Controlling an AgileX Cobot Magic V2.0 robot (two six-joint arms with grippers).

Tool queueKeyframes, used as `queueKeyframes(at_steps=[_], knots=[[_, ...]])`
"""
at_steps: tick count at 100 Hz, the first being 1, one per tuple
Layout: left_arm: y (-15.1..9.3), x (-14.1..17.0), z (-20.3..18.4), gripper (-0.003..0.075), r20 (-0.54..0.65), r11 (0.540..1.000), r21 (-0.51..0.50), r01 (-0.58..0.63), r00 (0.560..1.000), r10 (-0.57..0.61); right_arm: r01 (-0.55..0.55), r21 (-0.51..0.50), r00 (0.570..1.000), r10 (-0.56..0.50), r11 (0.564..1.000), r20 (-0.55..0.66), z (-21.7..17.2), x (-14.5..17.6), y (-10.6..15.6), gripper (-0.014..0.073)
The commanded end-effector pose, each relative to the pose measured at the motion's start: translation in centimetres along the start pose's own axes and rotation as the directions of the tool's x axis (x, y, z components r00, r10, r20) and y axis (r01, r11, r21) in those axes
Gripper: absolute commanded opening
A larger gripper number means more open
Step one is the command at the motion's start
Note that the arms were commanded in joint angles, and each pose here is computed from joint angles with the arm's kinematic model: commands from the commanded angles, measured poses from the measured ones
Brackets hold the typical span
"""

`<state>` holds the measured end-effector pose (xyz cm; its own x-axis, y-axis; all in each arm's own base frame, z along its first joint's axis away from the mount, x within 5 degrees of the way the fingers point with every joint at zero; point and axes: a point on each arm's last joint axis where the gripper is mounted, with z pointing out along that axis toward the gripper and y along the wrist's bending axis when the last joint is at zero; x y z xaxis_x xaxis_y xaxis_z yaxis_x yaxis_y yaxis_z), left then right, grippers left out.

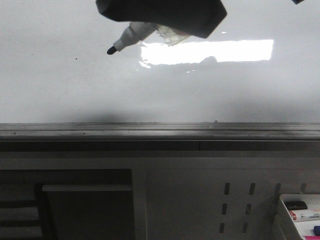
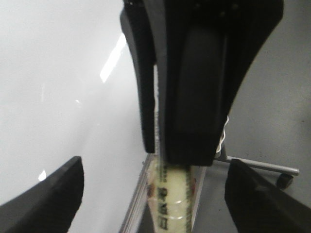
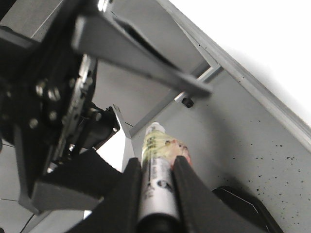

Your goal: Write number 4 on whiteboard

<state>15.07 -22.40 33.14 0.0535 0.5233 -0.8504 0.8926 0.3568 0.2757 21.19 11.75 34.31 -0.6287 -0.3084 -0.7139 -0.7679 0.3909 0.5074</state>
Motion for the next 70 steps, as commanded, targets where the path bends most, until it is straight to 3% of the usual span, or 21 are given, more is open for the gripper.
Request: queueKeyframes(at_steps=[1, 21, 39, 56, 70], knots=[[1.8, -1.9, -2.4, 0.0597, 0.133, 0.994, -0.094, 0.063, 0.990, -0.051, 0.031, -0.037, 0.996, -0.028, 0.999, 0.081, -0.8, -1.2, 1.3, -0.0061], [5.2, -0.2, -6.5, 0.0538, 0.150, 0.946, -0.210, 0.247, 0.964, -0.218, 0.036, 0.106, 0.962, -0.063, 0.994, 0.265, -1.5, -1.5, 1.2, -0.0061], [7.0, 2.4, -10.4, 0.0503, 0.247, 0.839, -0.353, 0.413, 0.907, -0.342, 0.033, 0.218, 0.900, -0.124, 0.975, 0.417, -2.1, -2.0, 0.6, -0.0062], [7.4, 3.9, -12.3, 0.0491, 0.294, 0.773, -0.434, 0.464, 0.883, -0.365, -0.007, 0.355, 0.859, -0.176, 0.935, 0.480, -2.8, -2.7, -0.5, -0.0062], [7.6, 4.0, -12.5, 0.0491, 0.302, 0.759, -0.452, 0.468, 0.881, -0.363, -0.016, 0.345, 0.851, -0.169, 0.938, 0.497, -2.2, -3.0, -1.5, -0.0062]])
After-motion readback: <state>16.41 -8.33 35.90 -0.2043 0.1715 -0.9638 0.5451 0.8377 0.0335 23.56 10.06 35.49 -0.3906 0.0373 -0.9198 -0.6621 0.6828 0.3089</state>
